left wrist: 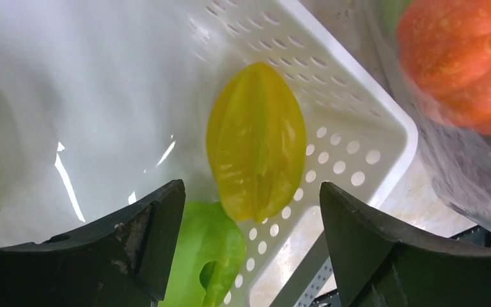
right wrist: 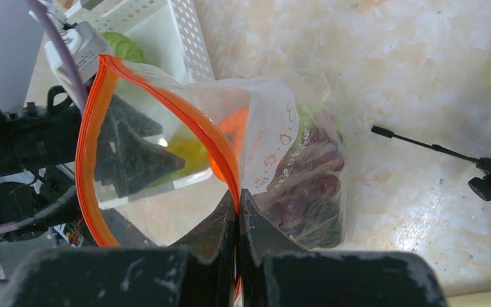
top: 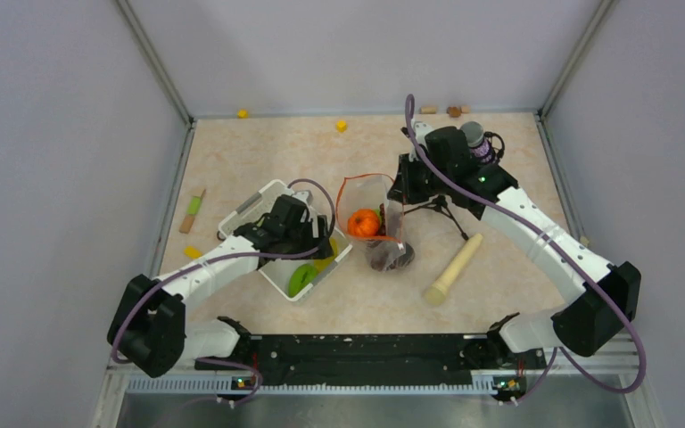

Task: Place the food in the zip-top bag and seal the zipper
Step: Adjust the bin at the center of the board, then pick up the fake fruit from the bin, then place the fake fruit in the zipper food storage bag.

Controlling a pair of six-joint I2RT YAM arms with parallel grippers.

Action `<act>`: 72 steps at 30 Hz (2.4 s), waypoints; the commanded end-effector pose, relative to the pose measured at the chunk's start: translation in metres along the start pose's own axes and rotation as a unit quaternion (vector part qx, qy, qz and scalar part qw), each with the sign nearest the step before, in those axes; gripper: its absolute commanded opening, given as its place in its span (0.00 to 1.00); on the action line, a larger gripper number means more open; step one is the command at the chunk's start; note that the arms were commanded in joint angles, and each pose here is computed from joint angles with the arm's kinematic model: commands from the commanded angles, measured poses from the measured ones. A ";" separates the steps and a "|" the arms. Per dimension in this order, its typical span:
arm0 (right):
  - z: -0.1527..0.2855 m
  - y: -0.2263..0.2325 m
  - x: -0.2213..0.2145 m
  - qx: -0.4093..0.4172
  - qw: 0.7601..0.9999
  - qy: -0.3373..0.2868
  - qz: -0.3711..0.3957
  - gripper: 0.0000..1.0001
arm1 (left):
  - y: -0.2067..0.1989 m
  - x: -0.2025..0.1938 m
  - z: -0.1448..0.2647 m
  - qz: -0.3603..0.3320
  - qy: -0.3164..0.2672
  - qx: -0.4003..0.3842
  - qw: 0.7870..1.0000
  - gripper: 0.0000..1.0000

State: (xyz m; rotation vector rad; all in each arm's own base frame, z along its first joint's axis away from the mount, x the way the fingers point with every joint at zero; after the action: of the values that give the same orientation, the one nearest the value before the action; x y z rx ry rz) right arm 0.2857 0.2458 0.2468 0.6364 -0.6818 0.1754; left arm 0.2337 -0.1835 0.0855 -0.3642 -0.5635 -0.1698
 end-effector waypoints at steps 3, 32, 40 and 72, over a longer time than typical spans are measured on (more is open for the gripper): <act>0.005 0.006 0.012 0.009 0.999 -0.028 0.014 0.00 | -0.005 0.013 -0.025 -0.024 0.015 -0.007 1.000 0.81; 0.007 0.008 0.013 0.016 0.999 -0.031 0.015 0.00 | -0.017 0.095 0.061 0.024 -0.166 0.014 0.986 0.06; 0.013 0.010 0.014 0.016 0.999 -0.040 0.006 0.00 | -0.101 0.149 0.156 -0.029 -0.301 -0.168 0.938 0.01; 0.017 0.010 0.016 0.016 0.999 -0.051 0.003 0.00 | -0.153 0.157 0.130 -0.104 -0.276 -0.145 0.945 0.97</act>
State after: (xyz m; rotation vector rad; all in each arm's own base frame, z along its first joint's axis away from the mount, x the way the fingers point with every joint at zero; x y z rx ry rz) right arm 0.2823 0.2426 0.2512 0.6474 -0.7050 0.1625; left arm 0.2614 -0.3001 0.2959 -0.6722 -1.0533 -0.4032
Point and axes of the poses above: each gripper's point midway between its finger pads, its own z axis back along the fingers, its own y axis along the line the jaws close on, x = y × z, the point moved 1 cm from there along z, back along the fingers, and after that the axes turned 9 degrees about -z, right-handed, at the moved point
